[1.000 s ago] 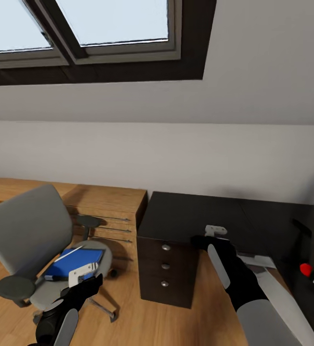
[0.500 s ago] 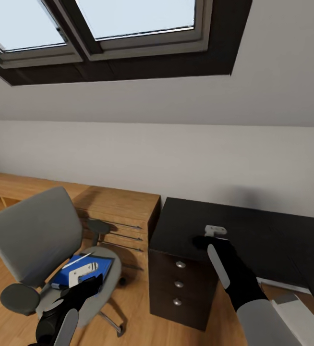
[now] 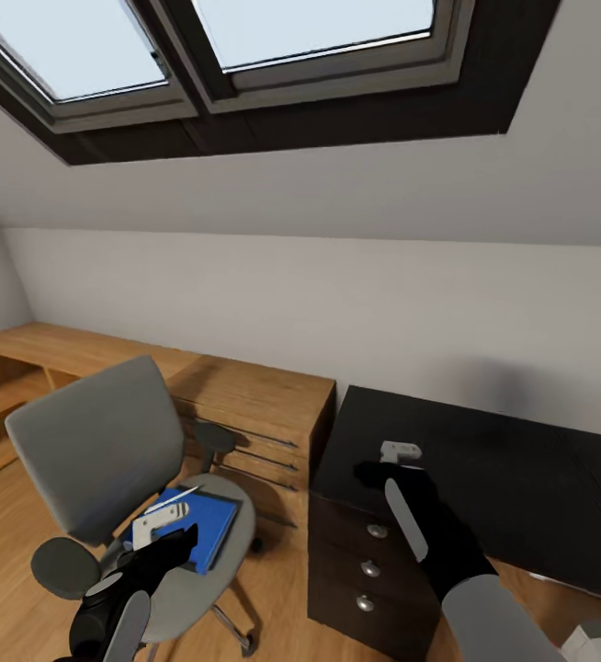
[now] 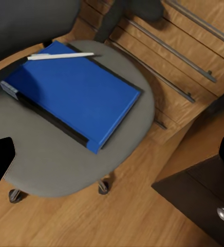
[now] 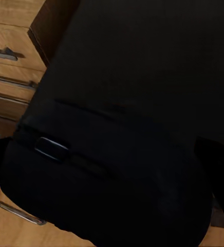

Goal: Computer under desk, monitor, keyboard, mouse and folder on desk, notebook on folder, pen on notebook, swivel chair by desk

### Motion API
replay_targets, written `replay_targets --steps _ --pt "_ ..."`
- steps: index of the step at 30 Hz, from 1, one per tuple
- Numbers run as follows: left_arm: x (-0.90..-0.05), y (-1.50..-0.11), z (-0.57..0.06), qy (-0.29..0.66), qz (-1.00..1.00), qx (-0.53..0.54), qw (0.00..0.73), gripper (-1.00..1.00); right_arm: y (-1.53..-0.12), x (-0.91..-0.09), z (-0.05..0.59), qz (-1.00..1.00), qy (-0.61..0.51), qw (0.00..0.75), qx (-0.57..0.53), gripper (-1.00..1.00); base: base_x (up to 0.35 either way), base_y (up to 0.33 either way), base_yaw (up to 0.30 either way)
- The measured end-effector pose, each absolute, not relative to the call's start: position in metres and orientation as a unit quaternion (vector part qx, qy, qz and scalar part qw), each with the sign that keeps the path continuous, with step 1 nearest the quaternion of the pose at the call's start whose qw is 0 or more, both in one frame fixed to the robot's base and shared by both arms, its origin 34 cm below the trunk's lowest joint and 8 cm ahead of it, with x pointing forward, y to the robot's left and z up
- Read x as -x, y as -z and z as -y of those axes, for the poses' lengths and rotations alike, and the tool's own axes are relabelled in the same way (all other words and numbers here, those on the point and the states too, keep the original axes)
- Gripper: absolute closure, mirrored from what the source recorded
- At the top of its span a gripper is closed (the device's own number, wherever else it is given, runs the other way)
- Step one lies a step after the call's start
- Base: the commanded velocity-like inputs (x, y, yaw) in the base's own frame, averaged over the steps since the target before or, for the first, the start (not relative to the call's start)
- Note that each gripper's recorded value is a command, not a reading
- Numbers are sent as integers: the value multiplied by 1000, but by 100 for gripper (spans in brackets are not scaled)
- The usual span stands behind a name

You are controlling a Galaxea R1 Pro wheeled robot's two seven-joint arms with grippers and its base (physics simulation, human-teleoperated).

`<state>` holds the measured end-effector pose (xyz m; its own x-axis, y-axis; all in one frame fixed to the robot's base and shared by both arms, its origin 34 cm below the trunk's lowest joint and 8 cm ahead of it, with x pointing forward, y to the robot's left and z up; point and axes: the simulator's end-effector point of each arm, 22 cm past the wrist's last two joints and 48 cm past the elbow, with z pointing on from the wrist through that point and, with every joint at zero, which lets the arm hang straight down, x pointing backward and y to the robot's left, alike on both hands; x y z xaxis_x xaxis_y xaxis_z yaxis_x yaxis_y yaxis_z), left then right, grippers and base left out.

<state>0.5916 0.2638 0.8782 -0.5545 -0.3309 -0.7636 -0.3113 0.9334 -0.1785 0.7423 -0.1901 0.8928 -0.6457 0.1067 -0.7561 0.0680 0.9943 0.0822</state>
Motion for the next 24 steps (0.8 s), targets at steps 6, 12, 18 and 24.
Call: replay_targets --steps 6,12,18,24 --pt "-592 -878 -263 12 -882 181 435 -100 -889 -742 175 -904 -19 426 -24 100 121 0 83" --pt "-592 -878 -261 13 -882 180 435 -100 -887 -742 173 -902 -20 430 -23 100 180 0 7" --pt "-592 -878 -260 14 -882 178 435 -100 -866 -737 172 -907 -14 421 -18 100 206 0 0" --pt "-593 -880 -248 20 -884 166 436 -100 -853 -736 168 -903 -9 429 -9 100 12 0 0"
